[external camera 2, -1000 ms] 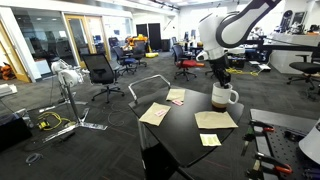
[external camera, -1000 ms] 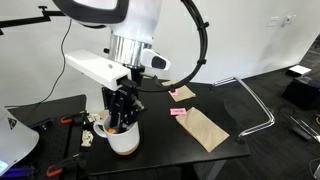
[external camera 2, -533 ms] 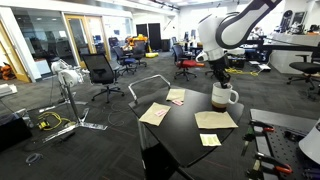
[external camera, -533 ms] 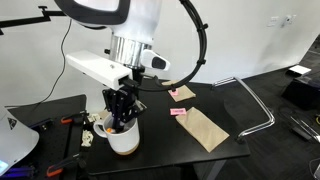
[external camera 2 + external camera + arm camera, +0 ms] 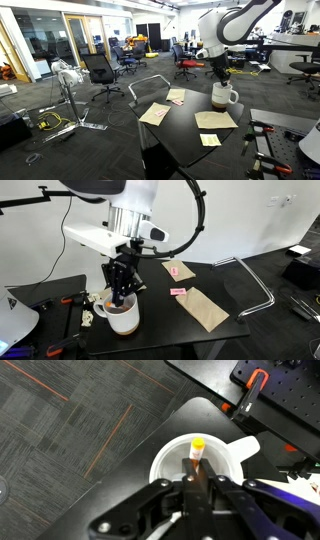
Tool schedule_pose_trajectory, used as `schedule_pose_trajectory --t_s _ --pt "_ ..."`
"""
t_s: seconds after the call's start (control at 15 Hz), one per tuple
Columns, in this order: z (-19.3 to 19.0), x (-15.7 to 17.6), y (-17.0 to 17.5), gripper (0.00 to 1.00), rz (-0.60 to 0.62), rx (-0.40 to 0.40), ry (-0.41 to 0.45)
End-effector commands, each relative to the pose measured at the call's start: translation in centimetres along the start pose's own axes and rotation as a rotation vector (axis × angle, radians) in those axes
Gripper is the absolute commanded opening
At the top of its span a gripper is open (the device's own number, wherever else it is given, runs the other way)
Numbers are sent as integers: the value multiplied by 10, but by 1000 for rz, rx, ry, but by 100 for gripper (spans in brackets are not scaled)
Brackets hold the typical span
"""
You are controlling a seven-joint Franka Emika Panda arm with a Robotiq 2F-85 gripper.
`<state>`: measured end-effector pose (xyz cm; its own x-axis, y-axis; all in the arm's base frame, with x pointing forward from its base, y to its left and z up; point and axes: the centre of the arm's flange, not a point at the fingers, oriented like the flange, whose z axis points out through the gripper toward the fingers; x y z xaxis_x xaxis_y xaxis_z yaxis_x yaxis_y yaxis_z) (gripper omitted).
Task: Remove the marker from the mug cup
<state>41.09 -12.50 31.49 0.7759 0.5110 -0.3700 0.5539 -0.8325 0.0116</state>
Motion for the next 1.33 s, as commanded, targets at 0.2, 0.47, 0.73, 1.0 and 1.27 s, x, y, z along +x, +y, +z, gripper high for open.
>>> schedule_pose_trajectory --t_s 0.2,0.47,0.73,1.0,1.27 --pt "-57 -31 -23 3 43 -88 2" --pt "-93 -53 -32 3 45 -121 47" --pt "-126 -73 -43 3 54 -149 111" --pt "-144 -67 -60 3 39 -148 196" --pt "-150 -41 -82 3 20 -105 296"
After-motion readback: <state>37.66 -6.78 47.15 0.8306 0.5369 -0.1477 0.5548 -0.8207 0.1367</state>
